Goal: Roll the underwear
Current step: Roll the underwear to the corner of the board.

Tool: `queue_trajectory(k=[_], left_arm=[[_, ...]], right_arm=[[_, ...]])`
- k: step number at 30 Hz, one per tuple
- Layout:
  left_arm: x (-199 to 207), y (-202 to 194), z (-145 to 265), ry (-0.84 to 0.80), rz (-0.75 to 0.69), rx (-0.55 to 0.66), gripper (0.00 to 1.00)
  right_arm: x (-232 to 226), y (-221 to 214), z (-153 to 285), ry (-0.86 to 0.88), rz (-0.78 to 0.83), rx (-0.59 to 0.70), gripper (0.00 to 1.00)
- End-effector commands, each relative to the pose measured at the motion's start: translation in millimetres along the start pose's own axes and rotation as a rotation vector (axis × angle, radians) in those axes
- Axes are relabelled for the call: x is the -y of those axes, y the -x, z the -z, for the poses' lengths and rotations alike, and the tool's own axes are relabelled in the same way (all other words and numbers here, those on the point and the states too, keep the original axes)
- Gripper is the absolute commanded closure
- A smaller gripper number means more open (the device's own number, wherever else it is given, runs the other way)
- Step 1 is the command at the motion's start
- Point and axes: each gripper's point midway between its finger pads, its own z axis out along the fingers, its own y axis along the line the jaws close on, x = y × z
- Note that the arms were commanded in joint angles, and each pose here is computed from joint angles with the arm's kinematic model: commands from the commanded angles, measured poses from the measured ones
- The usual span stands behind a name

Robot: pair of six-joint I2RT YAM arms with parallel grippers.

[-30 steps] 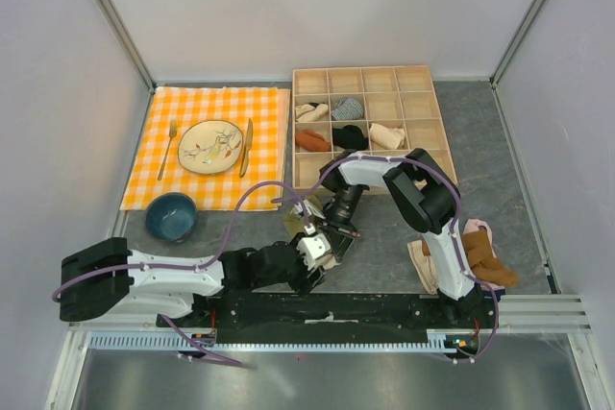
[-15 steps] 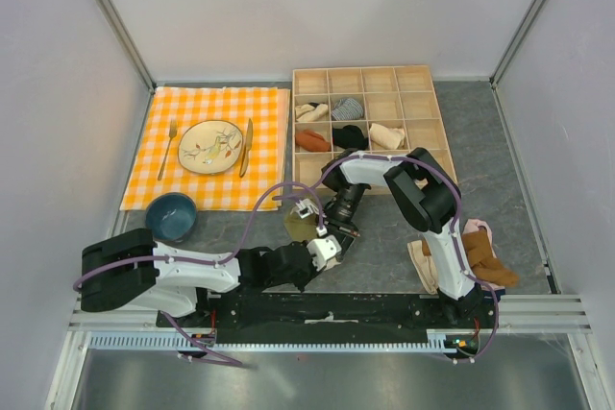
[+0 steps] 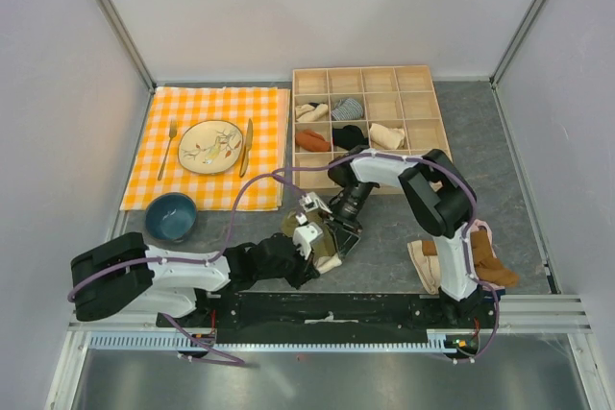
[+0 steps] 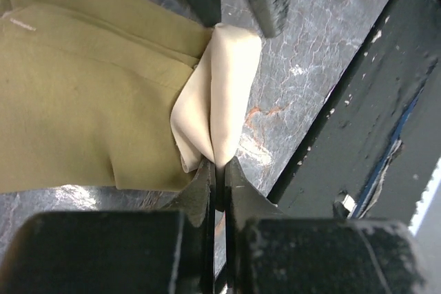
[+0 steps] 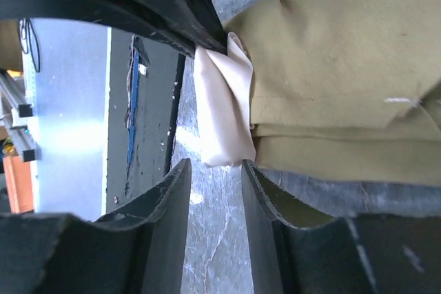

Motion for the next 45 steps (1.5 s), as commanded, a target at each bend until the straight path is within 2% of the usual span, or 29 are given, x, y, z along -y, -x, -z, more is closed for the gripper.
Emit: queue_trajectory(k=[1,5,11,15,21,29,39,43,45], left_arm=[[6,-8,4,-0.1,0.224,-0.033,0.98],[3,-12,5,-0.146,0.339,-0.085,0.98],[-6,-11,5,-0.177,0.51,-0.168,0.98],[-14,-15,1,-0.182,0.626,-0.238,0.98],[-25,-14,-4,-0.174,0.77,-0.313,0.98],[-31,-12,-13,-0.164,0.851,-0.375,0.98],[-36,-16,-13,-0.138,0.89,-0.377,0.98],[-38,-10,-14,-0.131,0.896,-0.354,0.95],[-38,-6,-13,-0.13,0.9,-0.345,0.9]], right_arm=[[-8,25,22,-0.067,0.166,0.098,0.56],[-16,29,32,-0.101,0.269,0.11,0.56],[-42,21,34,-0.13,0.637,0.099,0.57],[-50,9,18,-0.14,0.819,0.016,0.56],[-29,15,1,-0.326,0.988,-0.118,0.48],[-2,13,-5,-0.407,0.997,-0.198,0.48],[21,1,-18,-0.425,0.961,-0.254,0.49],[31,-5,-19,-0.458,0.936,-0.284,0.5],[34,-9,-19,-0.468,0.916,-0.292,0.52]])
